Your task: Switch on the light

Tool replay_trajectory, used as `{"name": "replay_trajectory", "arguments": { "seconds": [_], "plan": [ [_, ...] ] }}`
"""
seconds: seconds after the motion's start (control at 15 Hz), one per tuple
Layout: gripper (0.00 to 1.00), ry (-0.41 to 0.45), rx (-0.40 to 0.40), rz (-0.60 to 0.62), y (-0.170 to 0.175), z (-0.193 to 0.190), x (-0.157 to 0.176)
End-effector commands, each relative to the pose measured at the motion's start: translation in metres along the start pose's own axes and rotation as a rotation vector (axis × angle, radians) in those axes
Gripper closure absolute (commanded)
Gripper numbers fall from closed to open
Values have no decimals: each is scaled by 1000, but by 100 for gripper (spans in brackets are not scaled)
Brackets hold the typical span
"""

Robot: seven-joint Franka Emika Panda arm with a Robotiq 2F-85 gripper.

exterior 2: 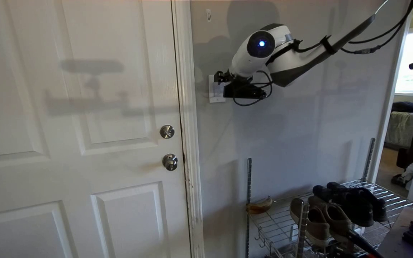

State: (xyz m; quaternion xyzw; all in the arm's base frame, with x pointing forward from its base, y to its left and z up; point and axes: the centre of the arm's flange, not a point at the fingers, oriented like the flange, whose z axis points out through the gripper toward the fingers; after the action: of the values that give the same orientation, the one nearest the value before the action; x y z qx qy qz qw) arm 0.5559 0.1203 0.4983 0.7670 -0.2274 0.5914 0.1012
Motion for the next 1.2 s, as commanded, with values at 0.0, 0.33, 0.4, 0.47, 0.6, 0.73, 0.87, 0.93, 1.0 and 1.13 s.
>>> {"name": "replay_trajectory", "arguments": {
  "seconds": [0.0, 0.33, 0.4, 0.47, 0.6, 0.73, 0.87, 0.93, 1.0, 1.13],
  "plan": [
    [0, 6, -3, -4, -5, 11, 10],
    [0, -13, -14, 7, 8, 29, 13],
    [0, -17, -16, 9, 10, 32, 12],
    [0, -24, -19, 10, 12, 33, 10],
    [0, -30, -11, 5, 10, 32, 8],
    [0, -36, 3, -5, 4, 31, 8],
    [0, -51, 13, -9, 2, 30, 4],
    [0, -63, 25, -10, 1, 29, 2],
    [0, -75, 30, -11, 0, 27, -1],
    [0, -89, 41, -13, 0, 24, -6]
  ]
}}
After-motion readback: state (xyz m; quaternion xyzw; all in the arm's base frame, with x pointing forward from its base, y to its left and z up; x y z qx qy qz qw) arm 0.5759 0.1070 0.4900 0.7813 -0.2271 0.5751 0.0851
